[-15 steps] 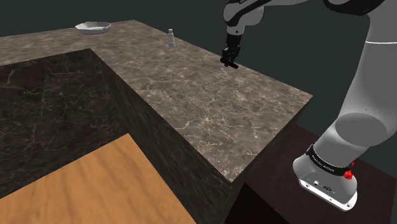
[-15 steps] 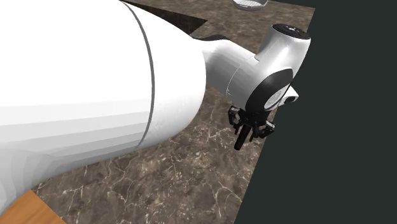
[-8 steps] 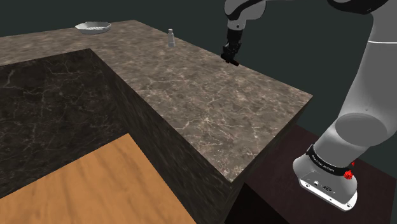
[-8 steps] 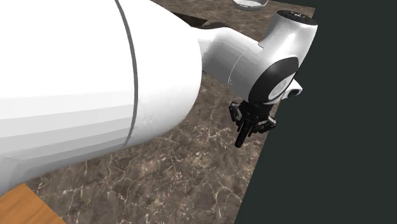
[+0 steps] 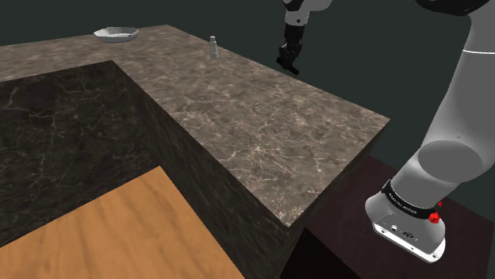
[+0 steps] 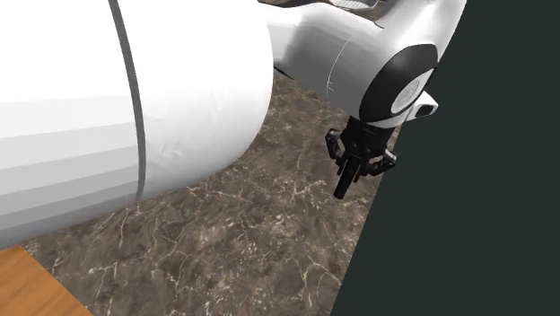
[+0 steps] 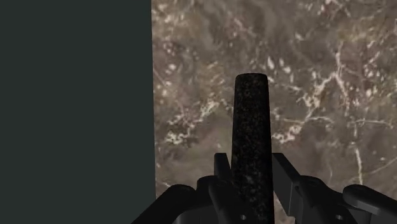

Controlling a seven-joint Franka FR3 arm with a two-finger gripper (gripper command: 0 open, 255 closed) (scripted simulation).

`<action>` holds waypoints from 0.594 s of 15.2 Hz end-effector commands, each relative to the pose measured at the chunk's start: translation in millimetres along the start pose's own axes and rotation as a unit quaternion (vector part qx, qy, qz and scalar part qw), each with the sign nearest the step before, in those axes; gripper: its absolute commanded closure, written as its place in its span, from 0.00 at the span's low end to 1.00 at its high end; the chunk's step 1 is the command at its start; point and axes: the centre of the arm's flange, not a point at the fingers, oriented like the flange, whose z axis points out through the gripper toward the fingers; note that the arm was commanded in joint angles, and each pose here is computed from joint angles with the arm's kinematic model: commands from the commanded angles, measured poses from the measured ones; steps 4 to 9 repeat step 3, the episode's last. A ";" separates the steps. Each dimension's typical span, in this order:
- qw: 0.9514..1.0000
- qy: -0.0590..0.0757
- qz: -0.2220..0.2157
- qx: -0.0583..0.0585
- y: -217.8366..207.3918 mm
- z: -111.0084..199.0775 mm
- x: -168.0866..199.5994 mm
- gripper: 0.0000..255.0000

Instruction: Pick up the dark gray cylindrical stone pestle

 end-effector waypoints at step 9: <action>1.000 0.000 0.000 0.000 0.6 -12.4 0.1 1.00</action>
